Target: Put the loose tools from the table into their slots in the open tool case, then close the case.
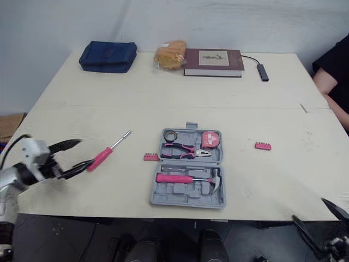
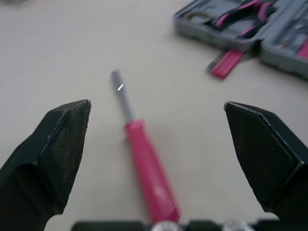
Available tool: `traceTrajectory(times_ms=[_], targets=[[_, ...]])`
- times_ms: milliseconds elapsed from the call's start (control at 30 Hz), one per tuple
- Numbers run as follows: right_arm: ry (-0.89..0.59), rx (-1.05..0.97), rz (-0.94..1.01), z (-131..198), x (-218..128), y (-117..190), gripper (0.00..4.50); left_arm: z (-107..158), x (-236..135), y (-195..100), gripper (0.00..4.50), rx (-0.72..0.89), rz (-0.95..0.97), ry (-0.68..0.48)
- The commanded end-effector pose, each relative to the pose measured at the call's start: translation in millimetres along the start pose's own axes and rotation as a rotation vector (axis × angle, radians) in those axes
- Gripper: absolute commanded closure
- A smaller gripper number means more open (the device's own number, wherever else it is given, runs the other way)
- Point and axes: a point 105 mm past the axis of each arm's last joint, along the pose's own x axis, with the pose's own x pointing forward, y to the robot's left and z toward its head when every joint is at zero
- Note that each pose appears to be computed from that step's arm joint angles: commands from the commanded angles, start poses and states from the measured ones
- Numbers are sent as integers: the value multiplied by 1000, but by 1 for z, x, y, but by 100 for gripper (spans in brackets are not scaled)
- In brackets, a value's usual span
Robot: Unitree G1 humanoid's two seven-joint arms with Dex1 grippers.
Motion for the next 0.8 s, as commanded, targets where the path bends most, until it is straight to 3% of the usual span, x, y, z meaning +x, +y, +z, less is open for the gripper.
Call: traceTrajectory(times_ms=[33,200,333,533,800], targets=[[-60,6,163,22,26,20,0,21,34,-19,1,56,-259,-8],[-83,5,331,39,53,43,0,7,68,-18,1,129,-446,83],[-99,24,380,51,69,50,0,0,98,-16,1,138,-487,88],[-109,33,378,68,84,55,0,-18,132,-21,1,100,-517,151],[-96,21,338,77,87,56,0,-23,146,-23,1,58,-512,162]])
